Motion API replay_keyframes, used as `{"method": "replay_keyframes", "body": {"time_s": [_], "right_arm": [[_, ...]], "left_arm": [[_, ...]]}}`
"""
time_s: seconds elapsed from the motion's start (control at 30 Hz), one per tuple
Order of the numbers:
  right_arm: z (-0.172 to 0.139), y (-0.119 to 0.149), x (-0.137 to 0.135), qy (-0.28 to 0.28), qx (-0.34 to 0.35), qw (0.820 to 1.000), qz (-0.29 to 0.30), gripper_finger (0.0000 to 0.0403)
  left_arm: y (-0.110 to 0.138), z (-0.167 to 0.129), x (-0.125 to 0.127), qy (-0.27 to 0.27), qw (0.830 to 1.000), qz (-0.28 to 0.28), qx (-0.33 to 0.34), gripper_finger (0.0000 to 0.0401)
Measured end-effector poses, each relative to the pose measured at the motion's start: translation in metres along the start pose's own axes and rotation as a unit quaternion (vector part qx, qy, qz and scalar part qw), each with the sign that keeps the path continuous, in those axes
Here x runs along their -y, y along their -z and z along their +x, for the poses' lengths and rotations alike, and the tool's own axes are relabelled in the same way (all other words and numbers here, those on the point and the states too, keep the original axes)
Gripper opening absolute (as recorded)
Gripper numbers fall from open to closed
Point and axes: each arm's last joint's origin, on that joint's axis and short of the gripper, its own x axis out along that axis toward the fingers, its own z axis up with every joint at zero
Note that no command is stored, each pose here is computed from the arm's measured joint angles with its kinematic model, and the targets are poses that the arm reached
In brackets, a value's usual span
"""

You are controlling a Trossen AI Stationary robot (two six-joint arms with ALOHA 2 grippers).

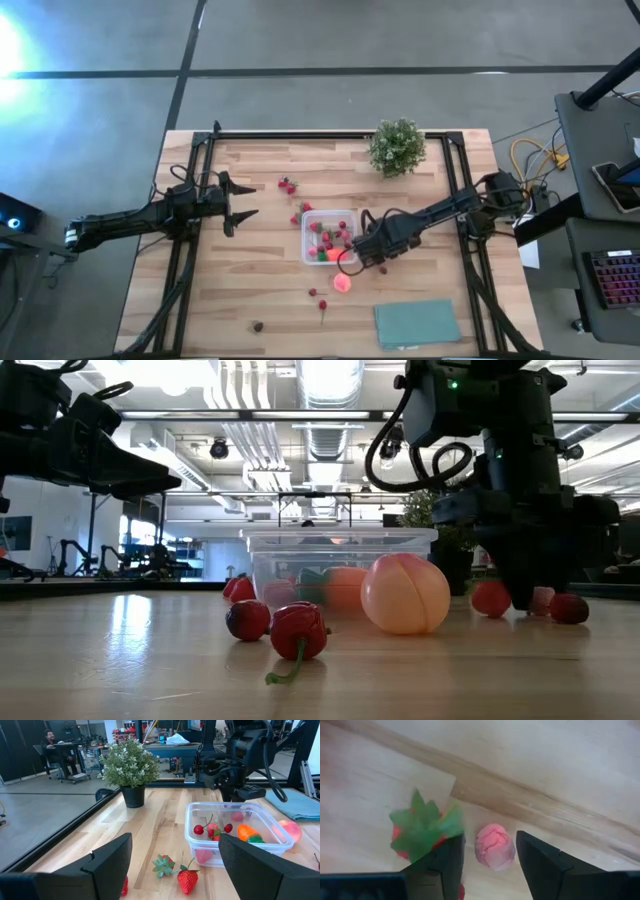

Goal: Pick and placing Produce into tupperware
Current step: Put the peach into the transparent bin

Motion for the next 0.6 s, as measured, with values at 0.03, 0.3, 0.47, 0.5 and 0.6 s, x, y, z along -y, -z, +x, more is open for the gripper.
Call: {"method": "replay_keyframes", "body": {"time_s": [0.03,0.3,0.47,0.5,0.6], "right_arm": [[0.0,-0.001,0.0002,0.0,0.0,1.0,0.003,0.0173],[-0.0002,-0.0061,0.0011,-0.003,-0.012,1.0,0.02,0.0161],[0.0001,-0.0058,0.0014,-0.002,-0.015,1.0,0.02,0.0124],[0.0001,-0.0058,0.0014,-0.002,-0.015,1.0,0.02,0.0116],[0.0001,-0.0058,0.0014,-0.002,-0.015,1.0,0.023,0.0099]], "left_arm": [[0.0001,0.0,0.0,0.0,1.0,0.0,0.0,0.0283],[0.0,0.0,0.0,0.0,1.0,0.0,0.0,0.0283],[0.0,0.0,0.0,0.0,1.0,0.0,0.0,0.0283],[0.0001,0.0,0.0,0.0,1.0,0.0,0.0,0.0283],[0.0,0.0,0.0,0.0,1.0,0.0,0.0,0.0283]]}}
